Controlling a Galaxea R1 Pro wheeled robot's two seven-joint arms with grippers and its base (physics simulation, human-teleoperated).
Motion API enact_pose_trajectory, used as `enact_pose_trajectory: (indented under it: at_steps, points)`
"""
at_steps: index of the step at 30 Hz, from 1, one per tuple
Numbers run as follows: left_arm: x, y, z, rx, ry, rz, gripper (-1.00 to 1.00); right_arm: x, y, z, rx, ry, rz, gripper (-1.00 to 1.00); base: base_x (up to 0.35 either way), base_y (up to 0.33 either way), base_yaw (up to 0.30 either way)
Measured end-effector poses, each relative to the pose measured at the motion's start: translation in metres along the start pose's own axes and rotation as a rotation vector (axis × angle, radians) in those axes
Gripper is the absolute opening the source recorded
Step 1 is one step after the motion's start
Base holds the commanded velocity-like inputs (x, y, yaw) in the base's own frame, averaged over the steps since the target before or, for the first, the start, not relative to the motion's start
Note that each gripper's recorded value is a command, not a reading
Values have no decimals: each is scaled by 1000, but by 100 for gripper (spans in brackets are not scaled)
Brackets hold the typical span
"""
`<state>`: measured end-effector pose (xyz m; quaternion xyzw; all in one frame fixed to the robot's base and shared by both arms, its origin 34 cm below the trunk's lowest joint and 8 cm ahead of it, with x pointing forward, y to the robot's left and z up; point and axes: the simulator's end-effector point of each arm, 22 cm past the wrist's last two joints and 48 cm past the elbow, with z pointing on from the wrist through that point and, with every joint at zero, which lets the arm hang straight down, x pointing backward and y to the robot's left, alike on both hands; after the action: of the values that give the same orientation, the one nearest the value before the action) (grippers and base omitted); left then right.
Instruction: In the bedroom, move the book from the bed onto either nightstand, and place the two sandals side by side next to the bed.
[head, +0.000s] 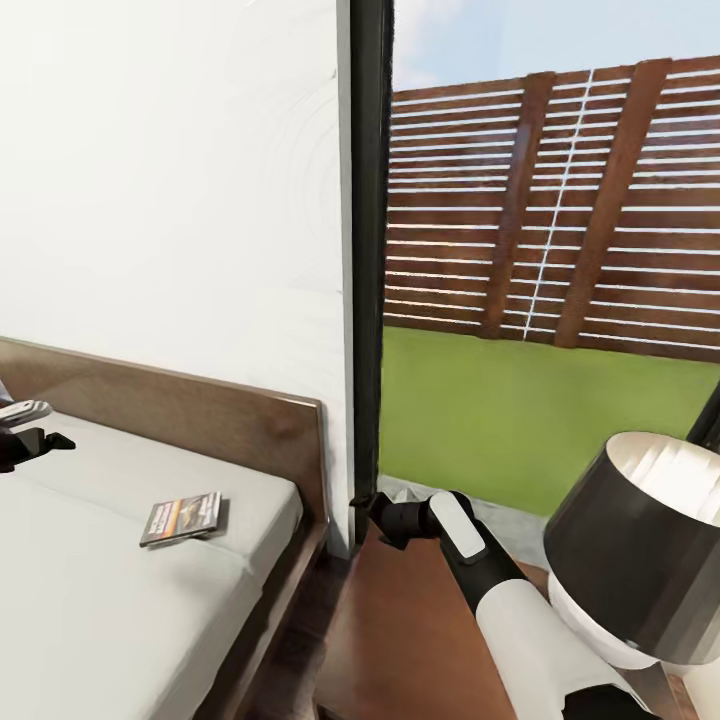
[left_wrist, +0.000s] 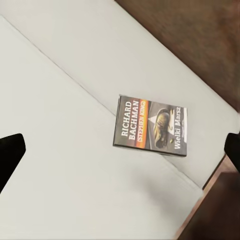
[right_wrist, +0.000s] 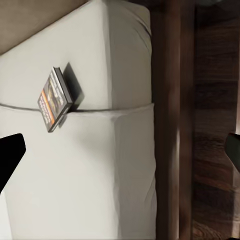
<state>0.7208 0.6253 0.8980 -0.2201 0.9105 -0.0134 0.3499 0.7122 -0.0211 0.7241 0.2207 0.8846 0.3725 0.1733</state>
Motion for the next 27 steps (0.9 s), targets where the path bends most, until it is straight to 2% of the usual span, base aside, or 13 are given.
enact_pose_trajectory:
  at_steps: [17,27]
  points:
    - [0,0,0,2,-1,-1,100,0,0,0,-1,0,0,100,154,0,0]
    - [0,0,0,2,0,-1,100,0,0,0,-1,0,1,100,46,0,0]
